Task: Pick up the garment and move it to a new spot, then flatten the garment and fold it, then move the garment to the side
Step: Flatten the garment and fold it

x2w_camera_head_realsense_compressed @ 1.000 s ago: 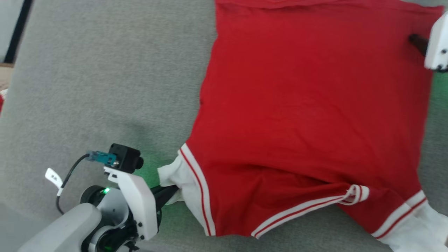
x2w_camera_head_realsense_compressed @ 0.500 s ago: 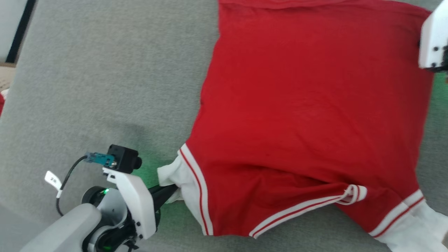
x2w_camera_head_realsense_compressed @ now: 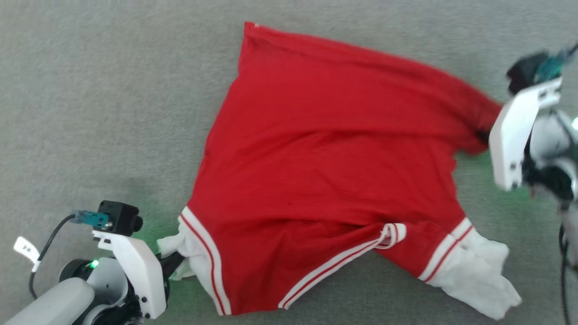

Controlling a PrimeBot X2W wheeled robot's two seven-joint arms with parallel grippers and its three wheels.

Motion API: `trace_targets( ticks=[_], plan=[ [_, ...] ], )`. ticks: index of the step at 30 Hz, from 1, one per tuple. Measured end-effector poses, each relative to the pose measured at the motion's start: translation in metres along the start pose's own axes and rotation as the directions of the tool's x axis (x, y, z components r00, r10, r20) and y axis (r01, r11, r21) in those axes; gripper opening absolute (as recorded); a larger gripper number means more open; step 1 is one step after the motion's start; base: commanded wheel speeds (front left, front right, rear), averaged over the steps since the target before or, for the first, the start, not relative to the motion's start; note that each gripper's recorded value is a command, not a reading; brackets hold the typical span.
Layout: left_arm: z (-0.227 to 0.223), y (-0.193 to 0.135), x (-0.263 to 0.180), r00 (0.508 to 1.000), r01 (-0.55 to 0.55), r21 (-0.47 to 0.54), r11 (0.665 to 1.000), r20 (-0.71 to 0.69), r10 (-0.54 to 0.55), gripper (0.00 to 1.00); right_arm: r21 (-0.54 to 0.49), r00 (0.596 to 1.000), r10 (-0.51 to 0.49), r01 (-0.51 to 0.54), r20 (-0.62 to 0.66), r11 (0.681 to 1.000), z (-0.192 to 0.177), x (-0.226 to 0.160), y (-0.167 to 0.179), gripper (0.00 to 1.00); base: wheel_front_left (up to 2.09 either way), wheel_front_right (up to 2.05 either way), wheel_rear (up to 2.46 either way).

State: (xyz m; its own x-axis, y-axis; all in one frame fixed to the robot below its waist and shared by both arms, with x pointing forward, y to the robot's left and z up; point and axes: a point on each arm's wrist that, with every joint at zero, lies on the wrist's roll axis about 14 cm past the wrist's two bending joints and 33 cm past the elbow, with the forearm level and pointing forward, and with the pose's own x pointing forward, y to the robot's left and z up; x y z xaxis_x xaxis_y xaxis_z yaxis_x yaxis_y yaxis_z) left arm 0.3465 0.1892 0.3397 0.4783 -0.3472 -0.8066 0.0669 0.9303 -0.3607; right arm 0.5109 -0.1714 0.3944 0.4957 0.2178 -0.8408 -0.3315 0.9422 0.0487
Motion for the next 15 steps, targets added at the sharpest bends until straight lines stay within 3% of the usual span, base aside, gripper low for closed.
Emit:
trace_targets(
  ticks=[9, 11, 15],
  plan=[
    [0.020, -0.017, 0.004, 0.999, 0.022, 0.062, 0.998, 0.024, -0.024, 0.00, 0.112, 0.997, 0.056, -0.049, -0.060, 0.993, -0.088, -0.050, 0.019, 0.00, 0.00, 0.00, 0.00],
    [0.025, -0.022, 0.004, 0.999, 0.033, 0.074, 0.997, 0.032, -0.035, 0.00, 0.185, 0.995, 0.068, -0.055, -0.066, 0.981, -0.114, -0.058, 0.029, 0.00, 0.00, 0.00, 0.00],
    [0.028, -0.026, 0.006, 0.998, 0.040, 0.080, 0.996, 0.037, -0.043, 0.00, 0.254, 0.998, 0.056, -0.043, -0.043, 0.966, -0.134, -0.060, 0.037, 0.00, 0.00, 0.00, 0.00]
  ],
)
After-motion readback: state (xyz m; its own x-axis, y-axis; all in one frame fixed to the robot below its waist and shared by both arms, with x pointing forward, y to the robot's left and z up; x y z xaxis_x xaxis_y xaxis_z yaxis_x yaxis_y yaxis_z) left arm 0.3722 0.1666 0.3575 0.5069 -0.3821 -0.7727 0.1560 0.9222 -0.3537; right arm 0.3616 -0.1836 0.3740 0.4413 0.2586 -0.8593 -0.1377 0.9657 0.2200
